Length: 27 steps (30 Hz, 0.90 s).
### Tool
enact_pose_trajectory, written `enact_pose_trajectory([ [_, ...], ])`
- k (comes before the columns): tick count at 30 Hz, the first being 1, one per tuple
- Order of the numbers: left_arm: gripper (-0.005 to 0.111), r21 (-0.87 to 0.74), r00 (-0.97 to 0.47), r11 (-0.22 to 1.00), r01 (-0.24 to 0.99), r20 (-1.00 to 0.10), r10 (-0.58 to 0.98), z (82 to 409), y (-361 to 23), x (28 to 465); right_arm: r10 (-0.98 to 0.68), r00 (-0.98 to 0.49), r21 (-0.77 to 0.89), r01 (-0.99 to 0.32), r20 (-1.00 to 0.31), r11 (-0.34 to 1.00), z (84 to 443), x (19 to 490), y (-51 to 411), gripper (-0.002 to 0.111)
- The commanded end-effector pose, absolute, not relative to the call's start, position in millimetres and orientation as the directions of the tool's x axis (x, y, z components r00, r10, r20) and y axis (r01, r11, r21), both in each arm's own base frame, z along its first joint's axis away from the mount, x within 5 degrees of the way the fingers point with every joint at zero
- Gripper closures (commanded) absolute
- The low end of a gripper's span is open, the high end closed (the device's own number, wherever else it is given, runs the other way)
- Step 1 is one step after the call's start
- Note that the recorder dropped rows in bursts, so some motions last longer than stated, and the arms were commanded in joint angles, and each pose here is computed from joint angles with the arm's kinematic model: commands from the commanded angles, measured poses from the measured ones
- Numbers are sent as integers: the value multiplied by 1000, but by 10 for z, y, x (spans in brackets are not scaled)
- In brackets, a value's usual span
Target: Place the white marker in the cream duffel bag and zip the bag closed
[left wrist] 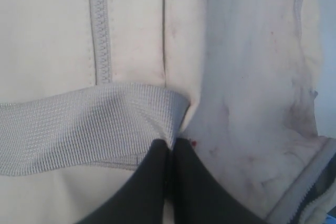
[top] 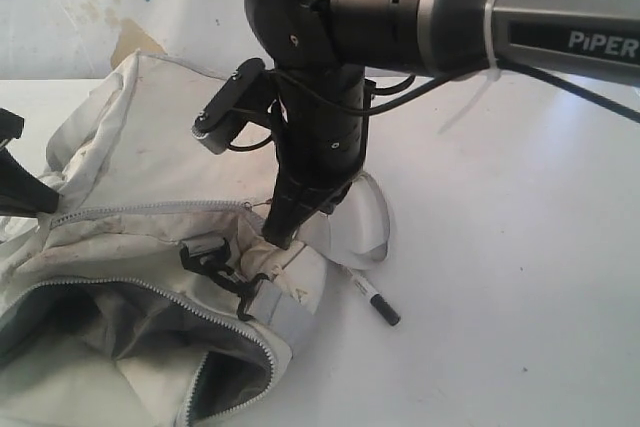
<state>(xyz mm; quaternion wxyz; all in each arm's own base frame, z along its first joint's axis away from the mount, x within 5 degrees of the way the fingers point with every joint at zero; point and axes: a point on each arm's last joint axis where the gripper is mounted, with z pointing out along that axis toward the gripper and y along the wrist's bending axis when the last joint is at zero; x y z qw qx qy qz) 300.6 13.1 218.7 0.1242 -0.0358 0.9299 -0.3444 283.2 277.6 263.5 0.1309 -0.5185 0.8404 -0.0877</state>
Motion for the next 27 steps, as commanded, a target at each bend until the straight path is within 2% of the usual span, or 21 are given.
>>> enact_pose_trajectory([
  [1,107,-607,-959,795,21,-237,-156,2193,189,3025,-859,-495,-220,-830,-133,513,2706,2800,2707,108],
  [4,107,-605,-958,796,21,-239,-157,2192,191,3026,-852,-495,-49,-859,-168,509,2694,2679,2811,108],
  [7,107,-606,-958,795,22,-239,-156,2197,190,3028,-838,-512,31,-856,-188,516,2703,2625,2859,108],
  [16,106,-608,-943,788,99,-310,-121,2360,190,3120,-838,-513,36,-856,-187,516,2696,2624,2864,108],
  [19,94,-602,-940,791,113,-321,-111,2372,193,3128,-838,-513,34,-856,-187,516,2696,2625,2863,108],
  [24,56,-598,-940,790,136,-331,-88,2373,189,3122,-838,-513,34,-856,-187,516,2696,2625,2863,108],
  [27,46,-580,-932,800,151,-354,-80,2400,204,3148,-838,-513,34,-856,-187,516,2696,2625,2863,108],
])
